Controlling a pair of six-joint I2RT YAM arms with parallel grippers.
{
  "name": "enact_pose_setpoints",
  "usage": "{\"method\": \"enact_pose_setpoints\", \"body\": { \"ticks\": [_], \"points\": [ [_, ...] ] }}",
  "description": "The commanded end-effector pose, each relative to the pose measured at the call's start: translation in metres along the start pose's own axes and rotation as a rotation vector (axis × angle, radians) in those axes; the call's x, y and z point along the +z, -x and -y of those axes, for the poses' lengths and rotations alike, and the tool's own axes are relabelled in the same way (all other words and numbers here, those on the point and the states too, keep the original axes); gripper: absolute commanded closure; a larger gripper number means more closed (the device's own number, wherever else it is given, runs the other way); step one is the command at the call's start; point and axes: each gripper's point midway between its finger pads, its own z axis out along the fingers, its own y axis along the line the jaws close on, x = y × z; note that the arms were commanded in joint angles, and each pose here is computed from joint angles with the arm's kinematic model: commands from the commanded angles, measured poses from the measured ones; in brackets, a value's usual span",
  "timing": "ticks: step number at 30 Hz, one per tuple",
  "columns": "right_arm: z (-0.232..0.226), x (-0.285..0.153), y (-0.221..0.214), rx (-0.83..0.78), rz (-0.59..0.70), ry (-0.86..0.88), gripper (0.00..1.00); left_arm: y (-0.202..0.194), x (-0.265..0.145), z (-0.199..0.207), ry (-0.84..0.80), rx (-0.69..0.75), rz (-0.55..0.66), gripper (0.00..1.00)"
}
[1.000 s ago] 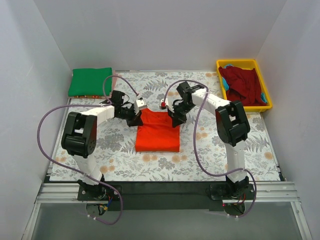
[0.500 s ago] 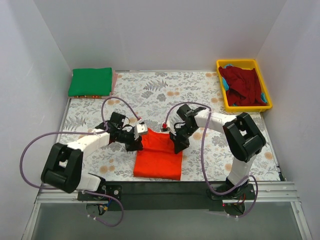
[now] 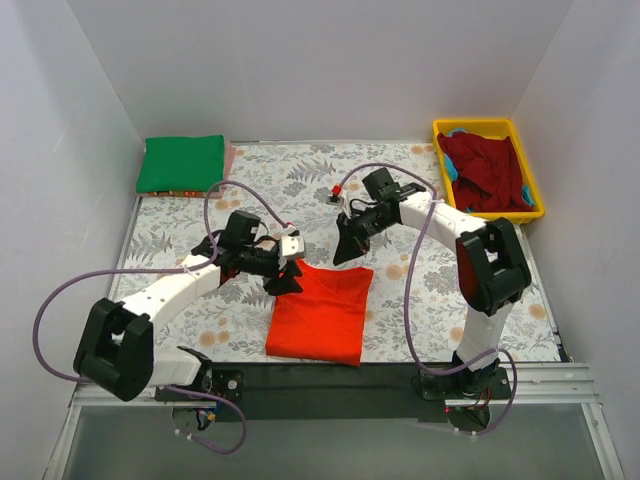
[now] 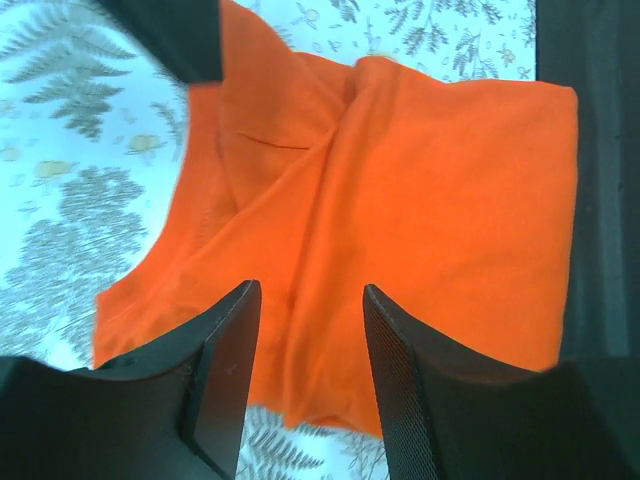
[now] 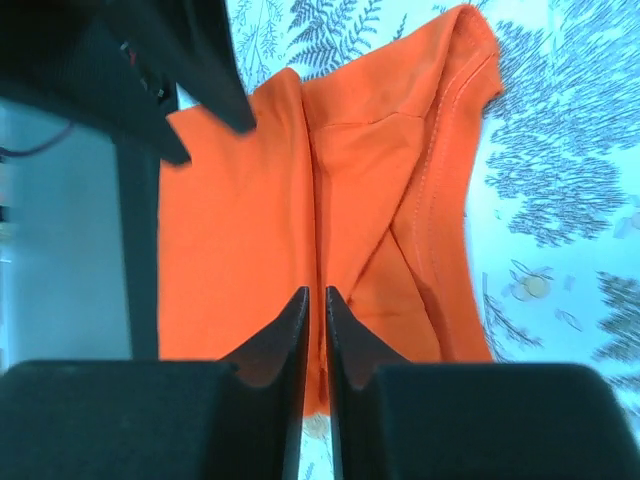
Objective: Fold and stack the t-shirts
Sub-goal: Fold the tshirt
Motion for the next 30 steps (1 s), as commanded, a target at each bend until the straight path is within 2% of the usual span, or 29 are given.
{"method": "enact_pose_setpoints", "body": {
  "ticks": [1,10,17,22,30],
  "points": [
    [-0.002,0.019,0.007,0.137,0.027,0.113,0.85,0.015,0.017,-0.003,-0.013,0.008,0.026,0.57],
    [0.002,0.056,-0.008,0.22,-0.027,0.192,0.89,-0.02,0.063,0.017,-0.095,0.02,-0.106,0.59],
    [0.01,0.079,-0.033,0.265,-0.077,0.215,0.89,-0.042,0.077,0.026,-0.105,0.023,-0.153,0.61],
    [0.02,0.089,-0.061,0.321,-0.115,0.205,0.91,-0.039,0.076,0.025,-0.083,0.036,-0.14,0.62],
    [0.022,0.093,-0.07,0.345,-0.128,0.208,0.93,-0.033,0.078,0.013,-0.048,0.062,-0.13,0.58]
  ]
}}
